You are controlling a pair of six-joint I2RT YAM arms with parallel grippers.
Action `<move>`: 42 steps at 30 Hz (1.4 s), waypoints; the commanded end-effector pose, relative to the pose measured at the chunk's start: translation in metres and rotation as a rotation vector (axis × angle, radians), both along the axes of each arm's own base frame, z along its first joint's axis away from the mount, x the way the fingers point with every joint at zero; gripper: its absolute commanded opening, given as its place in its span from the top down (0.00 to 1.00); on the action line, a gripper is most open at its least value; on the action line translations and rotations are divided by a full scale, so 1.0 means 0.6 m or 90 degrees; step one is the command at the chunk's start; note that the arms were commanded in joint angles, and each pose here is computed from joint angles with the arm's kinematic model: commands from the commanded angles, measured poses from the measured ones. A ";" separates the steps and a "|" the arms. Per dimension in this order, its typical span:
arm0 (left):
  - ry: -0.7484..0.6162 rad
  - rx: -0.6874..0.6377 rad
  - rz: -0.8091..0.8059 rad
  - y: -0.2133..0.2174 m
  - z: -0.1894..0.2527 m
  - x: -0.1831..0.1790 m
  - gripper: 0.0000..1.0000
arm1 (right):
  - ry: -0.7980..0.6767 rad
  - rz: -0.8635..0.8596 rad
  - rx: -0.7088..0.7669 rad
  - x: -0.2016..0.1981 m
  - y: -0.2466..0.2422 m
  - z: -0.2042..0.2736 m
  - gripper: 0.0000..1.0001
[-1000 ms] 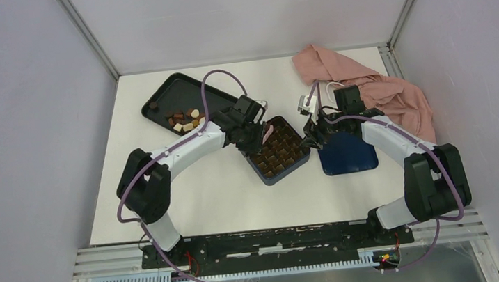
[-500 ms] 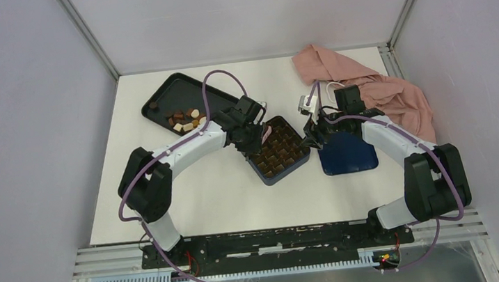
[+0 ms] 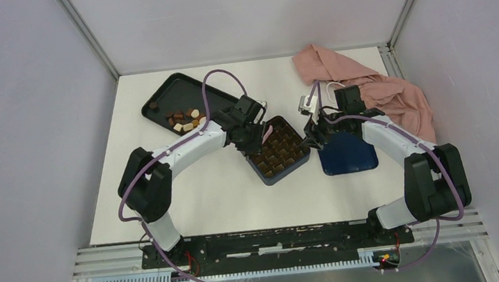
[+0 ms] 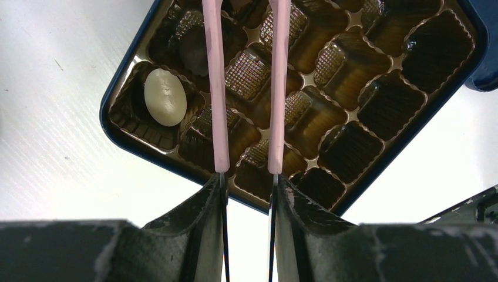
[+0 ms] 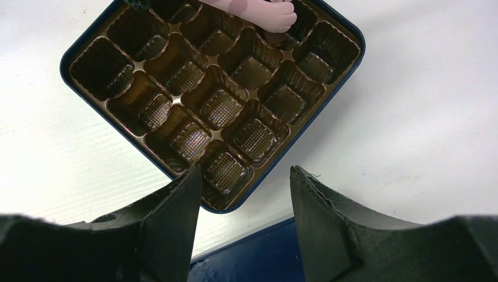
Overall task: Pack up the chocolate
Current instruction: Place the fake chocolate in the packing box, then pick up the fake chocolate from the plate.
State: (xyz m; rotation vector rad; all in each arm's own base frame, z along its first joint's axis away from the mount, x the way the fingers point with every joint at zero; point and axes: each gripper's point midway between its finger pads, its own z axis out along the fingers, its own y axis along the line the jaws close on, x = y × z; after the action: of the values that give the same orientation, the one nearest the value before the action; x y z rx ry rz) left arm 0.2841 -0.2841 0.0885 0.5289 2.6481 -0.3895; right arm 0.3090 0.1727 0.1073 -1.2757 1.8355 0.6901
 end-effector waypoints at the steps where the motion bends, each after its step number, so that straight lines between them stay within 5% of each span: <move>1: -0.060 -0.052 -0.019 -0.024 0.059 0.017 0.64 | -0.035 0.012 0.016 0.013 0.007 0.033 0.37; 9: -0.097 -0.146 -0.026 -0.025 0.120 0.013 0.65 | -0.038 0.018 0.019 0.011 0.008 0.037 0.37; 15: -0.106 -0.225 0.041 0.075 0.154 0.046 0.65 | -0.043 0.020 0.022 0.010 0.009 0.043 0.37; 20: -0.115 -0.182 0.121 0.190 0.152 0.069 0.65 | -0.043 0.023 0.026 0.008 0.010 0.045 0.37; 24: -0.128 -0.008 0.209 0.301 0.127 0.080 0.65 | -0.045 0.024 0.027 0.007 0.010 0.047 0.37; 28: -0.122 0.057 0.236 0.345 0.118 0.077 0.64 | -0.039 0.028 0.032 0.006 0.012 0.046 0.37; 42: -0.108 0.002 0.305 0.413 0.099 0.138 0.65 | -0.035 0.031 0.035 0.004 0.013 0.045 0.37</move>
State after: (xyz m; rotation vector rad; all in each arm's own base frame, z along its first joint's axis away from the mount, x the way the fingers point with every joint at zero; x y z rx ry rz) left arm 0.3364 -0.0459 0.1287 -0.1015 2.5942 -0.1469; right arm 0.3043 0.1756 0.1093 -1.2812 1.8241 0.7282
